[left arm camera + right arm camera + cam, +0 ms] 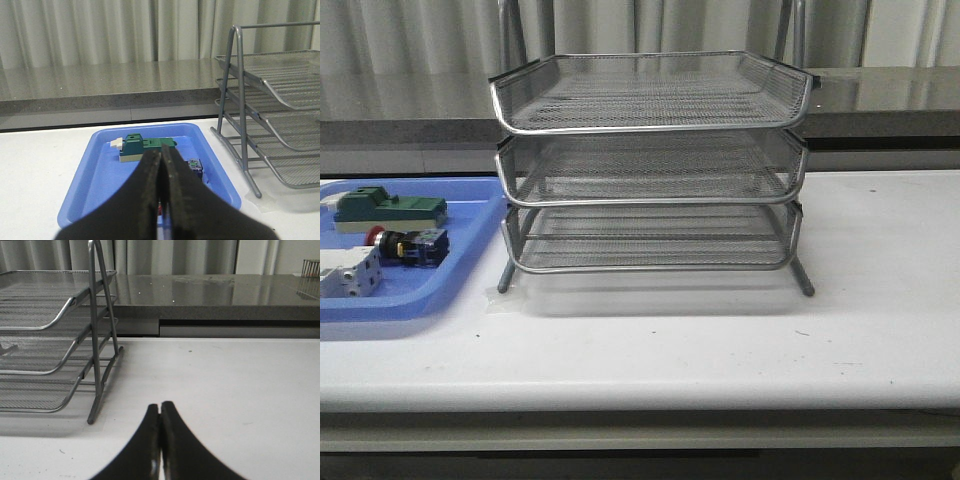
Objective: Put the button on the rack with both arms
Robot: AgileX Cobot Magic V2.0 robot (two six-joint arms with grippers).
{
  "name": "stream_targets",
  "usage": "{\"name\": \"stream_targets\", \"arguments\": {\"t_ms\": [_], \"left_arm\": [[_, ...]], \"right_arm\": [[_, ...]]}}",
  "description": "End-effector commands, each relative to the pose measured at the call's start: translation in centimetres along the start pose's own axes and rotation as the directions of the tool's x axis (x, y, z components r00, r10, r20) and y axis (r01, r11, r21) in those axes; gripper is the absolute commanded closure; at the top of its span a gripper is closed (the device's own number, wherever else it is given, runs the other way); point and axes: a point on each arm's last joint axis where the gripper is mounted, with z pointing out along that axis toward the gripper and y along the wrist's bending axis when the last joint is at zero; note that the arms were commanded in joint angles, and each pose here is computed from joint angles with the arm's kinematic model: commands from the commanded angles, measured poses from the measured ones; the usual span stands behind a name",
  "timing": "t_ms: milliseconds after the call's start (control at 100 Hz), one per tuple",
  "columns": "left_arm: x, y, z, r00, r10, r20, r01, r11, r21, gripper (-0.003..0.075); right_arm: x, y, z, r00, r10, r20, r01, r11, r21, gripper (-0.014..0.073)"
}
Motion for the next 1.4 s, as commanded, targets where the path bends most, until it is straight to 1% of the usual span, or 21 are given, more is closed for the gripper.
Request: {"name": "stream_targets", "arguments": {"t_ms": [0, 150, 280, 420, 520, 590, 730, 800, 870, 970, 1040, 1110, 1250, 1390], "left_arm": [[0.2, 0.0, -0.2, 0.997, -0.016, 0.078, 0.016, 1.0, 0.004, 0.0741], [0.2, 0.0, -0.2, 0.997, -0.016, 0.078, 0.016, 1.0, 0.004, 0.0741], [0.2, 0.0, -0.2, 0.997, -0.016, 0.078, 0.016, 1.0, 0.004, 0.0741], [0.2, 0.0, -0.2, 0.997, -0.016, 0.078, 0.016, 1.0, 0.004, 0.0741], [0.2, 0.0, -0.2, 0.997, -0.016, 0.078, 0.016, 1.0, 0.004, 0.0741], [0.2, 0.0, -0.2, 0.997, -0.016, 0.078, 0.016, 1.0, 0.004, 0.0741], [0.2, 0.0, -0.2, 0.997, -0.016, 0.078, 0.016, 1.0, 0.004, 0.0741], [0.2, 0.0, -0.2, 0.997, -0.016, 0.078, 0.016, 1.0, 0.004, 0.0741], [0.2, 0.0, -0.2, 0.997, -0.016, 0.078, 0.016, 1.0, 0.004, 0.0741], [0.2, 0.0, -0.2, 0.997, -0.016, 0.078, 0.016, 1.0, 0.004, 0.0741], [0.2, 0.0, -0.2, 0.997, -0.016, 0.078, 0.016, 1.0, 0.004, 0.0741], [0.2, 0.0, -0.2, 0.997, -0.016, 0.078, 0.016, 1.0, 0.004, 0.0741], [0.2, 0.0, -0.2, 0.997, -0.016, 0.078, 0.016, 1.0, 0.004, 0.0741], [0.2, 0.0, -0.2, 0.997, -0.016, 0.078, 0.016, 1.0, 0.004, 0.0741]], "right_arm": [[-1.1, 0.1, -0.2, 0.99, 0.004, 0.138, -0.003, 1.0, -0.01, 0.0662], [-2.0, 0.2, -0.4, 0.98, 0.006, 0.2, -0.003, 1.0, -0.017, 0.0662], [-3.9, 0.2, -0.8, 0.972, 0.009, 0.234, -0.006, 1.0, -0.016, 0.0662], [-6.4, 0.2, -1.3, 0.976, 0.009, 0.215, -0.008, 1.0, -0.007, 0.0662], [-8.1, 0.2, -1.2, 0.987, 0.01, 0.159, -0.01, 1.0, 0.002, 0.0662], [-9.2, 0.2, -0.9, 0.995, 0.019, 0.096, -0.02, 1.0, 0.008, 0.0662], [-11.3, 0.4, 0.5, 0.994, 0.077, -0.073, -0.076, 0.997, 0.012, 0.0662], [-12.1, 0.5, 1.5, 0.979, 0.111, -0.172, -0.11, 0.994, 0.014, 0.0662], [-12.8, 0.7, 2.6, 0.951, 0.147, -0.271, -0.147, 0.989, 0.018, 0.0662], [-13.2, 1.1, 4.6, 0.889, 0.197, -0.413, -0.204, 0.979, 0.027, 0.0662], [-13.4, 1.4, 6.0, 0.848, 0.225, -0.48, -0.238, 0.971, 0.035, 0.0662], [-13.3, 1.5, 7.4, 0.82, 0.25, -0.516, -0.266, 0.963, 0.044, 0.0662], [-12.3, 1.7, 9.6, 0.778, 0.289, -0.558, -0.305, 0.95, 0.068, 0.0662], [-11.4, 1.9, 11.2, 0.731, 0.349, -0.586, -0.366, 0.926, 0.094, 0.0662]]}}
